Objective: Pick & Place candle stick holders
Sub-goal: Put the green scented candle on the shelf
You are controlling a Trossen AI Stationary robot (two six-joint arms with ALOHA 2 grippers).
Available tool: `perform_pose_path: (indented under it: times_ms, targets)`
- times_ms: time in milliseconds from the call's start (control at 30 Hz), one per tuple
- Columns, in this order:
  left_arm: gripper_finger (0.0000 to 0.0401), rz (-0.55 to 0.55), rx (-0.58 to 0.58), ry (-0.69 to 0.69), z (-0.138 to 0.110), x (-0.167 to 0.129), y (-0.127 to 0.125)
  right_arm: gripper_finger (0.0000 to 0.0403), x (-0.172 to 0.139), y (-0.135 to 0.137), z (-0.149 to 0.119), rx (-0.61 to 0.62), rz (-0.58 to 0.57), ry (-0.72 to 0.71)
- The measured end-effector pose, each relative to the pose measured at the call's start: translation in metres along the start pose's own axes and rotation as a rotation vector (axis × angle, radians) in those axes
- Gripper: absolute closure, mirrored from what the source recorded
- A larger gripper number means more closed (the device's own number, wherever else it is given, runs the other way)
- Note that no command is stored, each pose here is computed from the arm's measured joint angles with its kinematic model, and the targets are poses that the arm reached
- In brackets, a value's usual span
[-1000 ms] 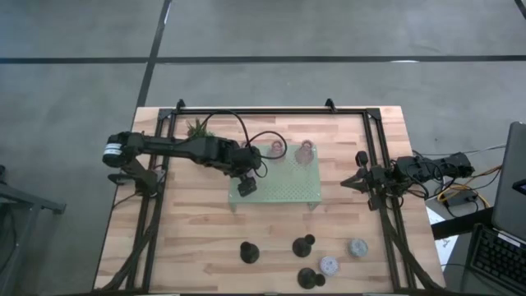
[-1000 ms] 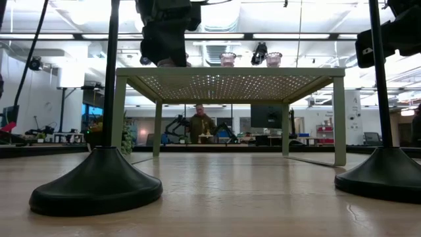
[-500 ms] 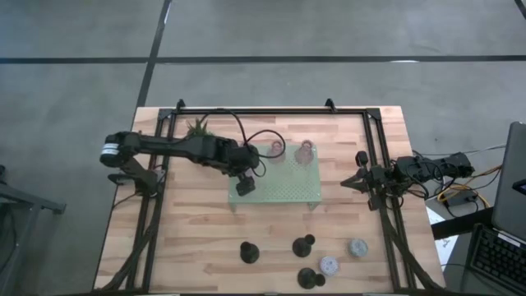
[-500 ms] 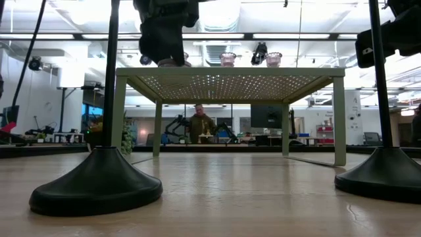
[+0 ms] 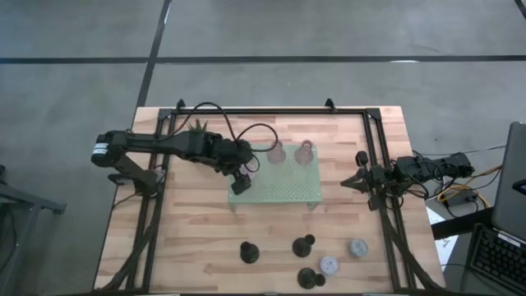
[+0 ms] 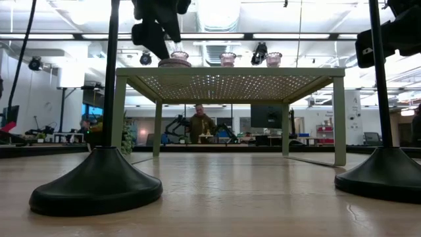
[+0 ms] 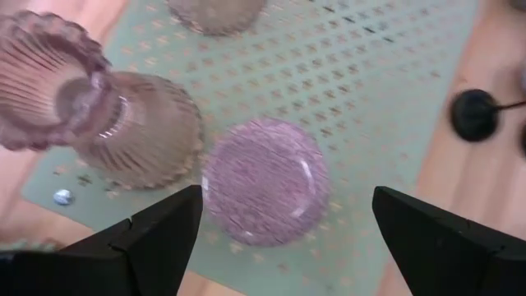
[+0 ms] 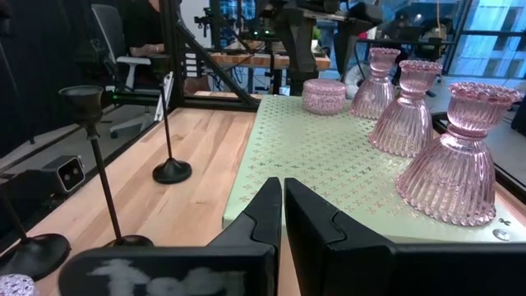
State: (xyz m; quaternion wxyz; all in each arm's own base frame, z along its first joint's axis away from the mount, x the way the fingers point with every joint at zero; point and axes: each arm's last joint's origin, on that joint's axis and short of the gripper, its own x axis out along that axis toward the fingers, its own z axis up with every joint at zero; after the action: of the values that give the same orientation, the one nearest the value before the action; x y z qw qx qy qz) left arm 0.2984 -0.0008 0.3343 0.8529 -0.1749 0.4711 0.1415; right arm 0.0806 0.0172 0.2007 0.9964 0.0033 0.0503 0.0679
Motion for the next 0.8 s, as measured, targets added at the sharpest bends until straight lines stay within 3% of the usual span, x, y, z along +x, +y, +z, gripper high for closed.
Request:
perform_pose_path:
  times_ms: [200, 333, 467, 667, 800]
  targets:
    - [0.0048, -0.065, 0.029, 0.017, -0.005, -0.007, -0.005, 0.0390, 0.000, 0.000, 0.000, -0.001, 0.000, 0.000]
    - [0.0079, -0.083, 0.089, 0.043, -0.012, -0.006, -0.014, 0.0390, 0.000, 0.000, 0.000, -0.001, 0.000, 0.000]
    - [0.0141, -0.088, 0.105, 0.055, -0.017, -0.007, -0.020, 0.0390, 0.000, 0.000, 0.000, 0.000, 0.000, 0.000]
    - [0.0264, -0.098, 0.126, 0.085, -0.026, -0.009, -0.031, 0.0390, 0.000, 0.000, 0.000, -0.001, 0.000, 0.000]
    - [0.0340, -0.092, 0.194, 0.006, -0.040, -0.013, -0.047, 0.0390, 0.000, 0.000, 0.000, 0.000, 0.000, 0.000]
